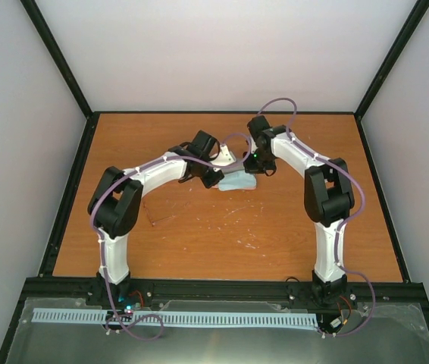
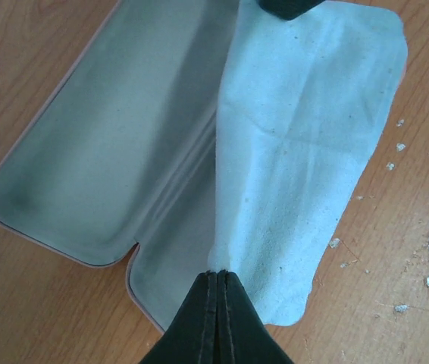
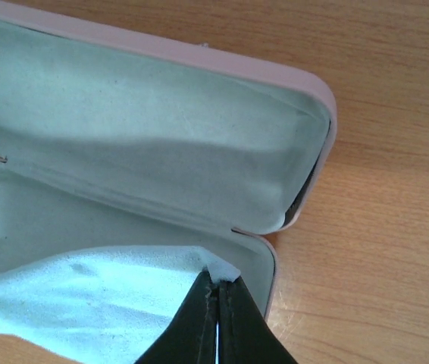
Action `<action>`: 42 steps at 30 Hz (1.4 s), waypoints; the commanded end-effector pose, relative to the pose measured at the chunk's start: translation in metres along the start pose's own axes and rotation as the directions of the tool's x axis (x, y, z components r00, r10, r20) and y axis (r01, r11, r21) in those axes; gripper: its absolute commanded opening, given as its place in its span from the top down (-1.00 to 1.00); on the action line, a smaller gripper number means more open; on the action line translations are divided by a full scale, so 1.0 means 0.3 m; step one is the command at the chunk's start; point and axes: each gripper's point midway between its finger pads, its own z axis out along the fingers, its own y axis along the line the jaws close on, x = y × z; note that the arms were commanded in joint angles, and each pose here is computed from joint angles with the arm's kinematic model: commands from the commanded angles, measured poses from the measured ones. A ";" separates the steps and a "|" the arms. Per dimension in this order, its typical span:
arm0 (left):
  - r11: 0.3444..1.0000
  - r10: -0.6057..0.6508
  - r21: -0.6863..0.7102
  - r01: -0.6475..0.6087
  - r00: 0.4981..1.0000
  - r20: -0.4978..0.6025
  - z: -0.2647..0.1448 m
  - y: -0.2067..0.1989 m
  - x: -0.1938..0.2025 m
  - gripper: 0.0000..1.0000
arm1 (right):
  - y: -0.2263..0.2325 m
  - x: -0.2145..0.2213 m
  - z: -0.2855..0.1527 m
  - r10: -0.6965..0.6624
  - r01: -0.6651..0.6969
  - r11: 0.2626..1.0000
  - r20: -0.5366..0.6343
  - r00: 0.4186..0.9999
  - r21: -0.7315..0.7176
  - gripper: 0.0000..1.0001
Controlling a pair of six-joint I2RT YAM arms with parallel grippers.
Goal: Organize the sunglasses
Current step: Place the glasses cleaning cloth in the sunglasses case.
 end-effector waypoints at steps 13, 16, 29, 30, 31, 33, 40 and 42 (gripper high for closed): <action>1.000 0.017 0.024 -0.018 1.000 0.015 0.025 0.052 -0.028 0.99 | 0.008 -0.031 0.047 -0.010 0.010 1.000 -0.019 1.000 0.000 0.94; 1.000 0.016 0.026 -0.016 1.000 0.016 0.034 0.064 -0.026 0.99 | 0.009 -0.034 0.056 -0.011 0.011 1.000 -0.023 1.000 -0.001 0.94; 0.998 0.017 0.053 -0.018 1.000 0.021 0.072 0.095 -0.029 0.99 | 0.009 -0.053 0.086 -0.001 0.001 1.000 -0.022 1.000 0.001 0.95; 0.998 0.017 0.053 -0.018 1.000 0.022 0.074 0.103 -0.030 0.99 | 0.009 -0.060 0.089 -0.001 0.001 1.000 -0.020 1.000 0.002 0.94; 0.998 0.017 0.052 -0.018 1.000 0.022 0.078 0.109 -0.031 0.99 | 0.009 -0.069 0.088 -0.001 0.001 1.000 -0.014 1.000 0.004 0.94; 0.998 0.017 0.053 -0.018 1.000 0.021 0.084 0.120 -0.032 0.99 | 0.009 -0.084 0.089 -0.005 0.005 1.000 -0.006 1.000 0.009 0.94; 0.998 0.015 0.055 -0.016 1.000 0.017 0.104 0.161 -0.028 0.99 | 0.000 -0.124 0.108 -0.005 0.005 1.000 0.003 1.000 0.024 0.94; 0.998 0.015 0.057 -0.016 1.000 0.017 0.108 0.170 -0.030 0.99 | 0.000 -0.130 0.110 -0.008 0.008 1.000 0.003 1.000 0.027 0.95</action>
